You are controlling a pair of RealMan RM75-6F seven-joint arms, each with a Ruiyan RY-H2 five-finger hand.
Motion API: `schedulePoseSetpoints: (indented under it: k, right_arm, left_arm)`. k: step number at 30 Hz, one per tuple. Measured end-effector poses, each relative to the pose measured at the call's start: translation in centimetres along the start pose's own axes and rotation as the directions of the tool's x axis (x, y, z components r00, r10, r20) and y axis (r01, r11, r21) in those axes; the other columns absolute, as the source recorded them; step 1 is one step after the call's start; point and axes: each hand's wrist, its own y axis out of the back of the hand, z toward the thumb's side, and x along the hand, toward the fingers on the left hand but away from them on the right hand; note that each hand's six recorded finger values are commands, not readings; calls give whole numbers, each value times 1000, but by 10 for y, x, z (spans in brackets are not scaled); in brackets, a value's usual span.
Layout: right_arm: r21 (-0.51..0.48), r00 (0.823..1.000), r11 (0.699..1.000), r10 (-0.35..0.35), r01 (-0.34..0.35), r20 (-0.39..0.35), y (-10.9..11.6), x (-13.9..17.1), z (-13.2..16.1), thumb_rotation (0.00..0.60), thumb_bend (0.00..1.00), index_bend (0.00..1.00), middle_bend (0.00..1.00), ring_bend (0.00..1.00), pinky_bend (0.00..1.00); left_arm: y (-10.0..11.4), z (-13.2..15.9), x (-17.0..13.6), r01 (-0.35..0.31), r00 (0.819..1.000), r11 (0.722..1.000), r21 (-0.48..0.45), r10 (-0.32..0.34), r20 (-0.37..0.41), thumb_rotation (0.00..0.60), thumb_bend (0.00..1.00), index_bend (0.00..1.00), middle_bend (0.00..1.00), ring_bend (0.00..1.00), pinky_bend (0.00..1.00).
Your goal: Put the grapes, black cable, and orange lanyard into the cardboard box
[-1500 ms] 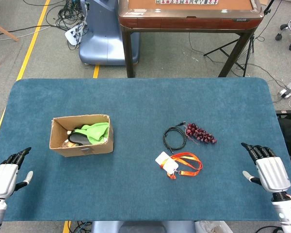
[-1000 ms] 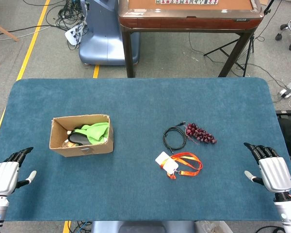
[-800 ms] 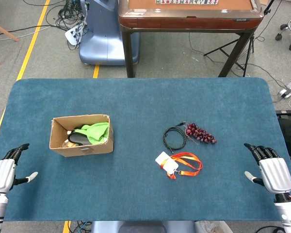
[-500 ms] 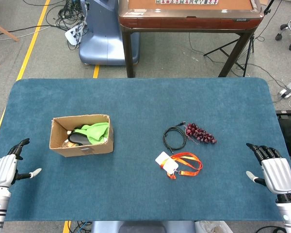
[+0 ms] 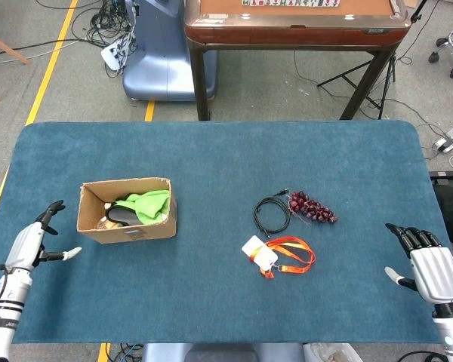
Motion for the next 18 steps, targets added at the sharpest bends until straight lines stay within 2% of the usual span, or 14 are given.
schedulePoseSetpoints:
  k: [9, 18]
  right_arm:
    - [-17, 1000, 1000, -2, 2, -2, 3, 0, -2, 600, 0, 201, 298, 247, 303]
    - [-28, 1000, 1000, -1, 0, -8, 5, 1, -3, 600, 0, 201, 298, 247, 303]
  left_arm:
    - [-22, 31, 12, 78, 996, 997, -12, -77, 55, 600, 0, 73, 131, 137, 356]
    - [-33, 61, 15, 107, 988, 993, 57, -112, 105, 600, 0, 73, 131, 138, 356]
